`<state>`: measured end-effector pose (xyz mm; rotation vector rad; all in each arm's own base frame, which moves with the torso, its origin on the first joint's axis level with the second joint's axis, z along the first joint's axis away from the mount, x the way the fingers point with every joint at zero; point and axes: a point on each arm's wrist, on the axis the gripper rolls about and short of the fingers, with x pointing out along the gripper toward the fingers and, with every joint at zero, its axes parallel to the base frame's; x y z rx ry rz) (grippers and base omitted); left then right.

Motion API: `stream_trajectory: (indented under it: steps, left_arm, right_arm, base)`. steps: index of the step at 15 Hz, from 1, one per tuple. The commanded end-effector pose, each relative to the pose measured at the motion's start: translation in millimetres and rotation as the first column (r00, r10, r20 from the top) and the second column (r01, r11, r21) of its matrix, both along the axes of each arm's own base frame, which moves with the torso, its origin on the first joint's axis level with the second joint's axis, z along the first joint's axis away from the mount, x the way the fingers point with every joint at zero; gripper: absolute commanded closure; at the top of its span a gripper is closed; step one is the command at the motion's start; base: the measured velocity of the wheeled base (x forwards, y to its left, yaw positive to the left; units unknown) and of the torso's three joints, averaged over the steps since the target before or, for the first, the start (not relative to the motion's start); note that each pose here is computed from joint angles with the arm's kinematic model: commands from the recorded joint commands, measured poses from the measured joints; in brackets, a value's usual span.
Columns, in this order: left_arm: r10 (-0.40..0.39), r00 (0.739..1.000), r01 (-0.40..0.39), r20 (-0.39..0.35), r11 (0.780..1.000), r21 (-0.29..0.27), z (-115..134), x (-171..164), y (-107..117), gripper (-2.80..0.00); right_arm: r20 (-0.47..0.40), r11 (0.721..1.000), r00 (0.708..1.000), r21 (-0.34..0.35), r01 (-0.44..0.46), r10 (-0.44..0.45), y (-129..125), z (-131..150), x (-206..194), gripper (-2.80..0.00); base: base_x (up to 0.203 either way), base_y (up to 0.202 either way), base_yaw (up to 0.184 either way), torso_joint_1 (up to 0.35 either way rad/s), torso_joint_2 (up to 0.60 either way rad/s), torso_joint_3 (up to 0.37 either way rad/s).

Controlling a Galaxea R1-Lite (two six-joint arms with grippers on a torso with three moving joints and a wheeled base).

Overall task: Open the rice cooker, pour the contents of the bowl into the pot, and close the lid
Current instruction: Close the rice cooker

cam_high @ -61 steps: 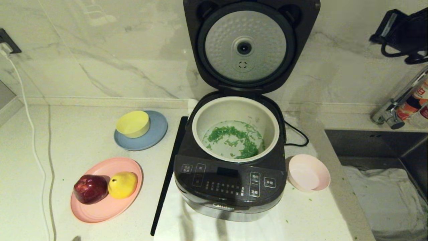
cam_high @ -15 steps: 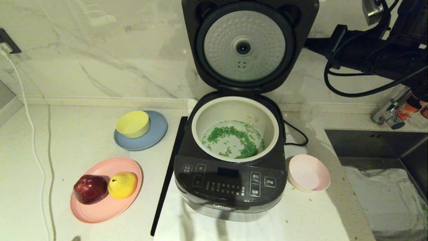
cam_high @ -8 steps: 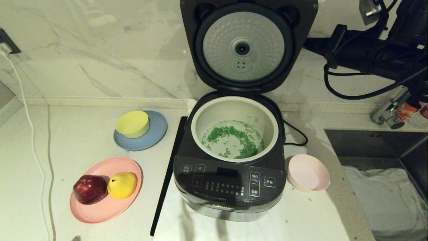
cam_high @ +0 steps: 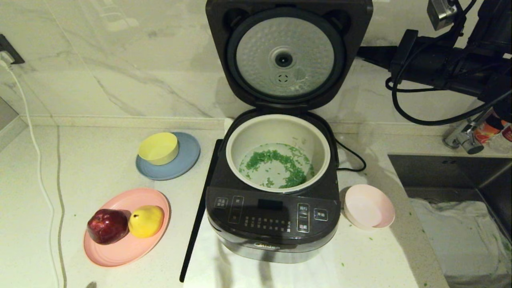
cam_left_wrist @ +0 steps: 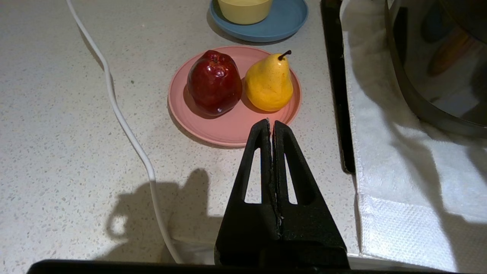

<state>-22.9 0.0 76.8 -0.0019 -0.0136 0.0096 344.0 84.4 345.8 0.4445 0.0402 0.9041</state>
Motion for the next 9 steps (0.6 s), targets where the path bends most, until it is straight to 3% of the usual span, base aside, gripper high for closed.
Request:
stream_trajectory:
  steps: [1, 9]
  left_arm:
    - [0.001, 1.0, -0.001, -0.009, 1.0, 0.0, -2.5, 0.8, 0.0, 0.0]
    - [0.0, 1.0, 0.0, -0.011, 1.0, 0.0, -2.6, 0.8, 0.0, 0.0]
  right_arm:
    - [0.017, 1.0, 1.0, 0.005, -0.003, 0.003, 0.0, 4.7, -3.3, 0.0]
    - [0.052, 0.999, 0.998, 0.009, 0.032, -0.032, -6.9, -2.6, 13.6, 0.0]
  base:
    - [0.0, 0.0, 0.0, 0.0, 0.0, 0.0]
    - [0.0, 0.0, 0.0, 0.0, 0.0, 0.0]
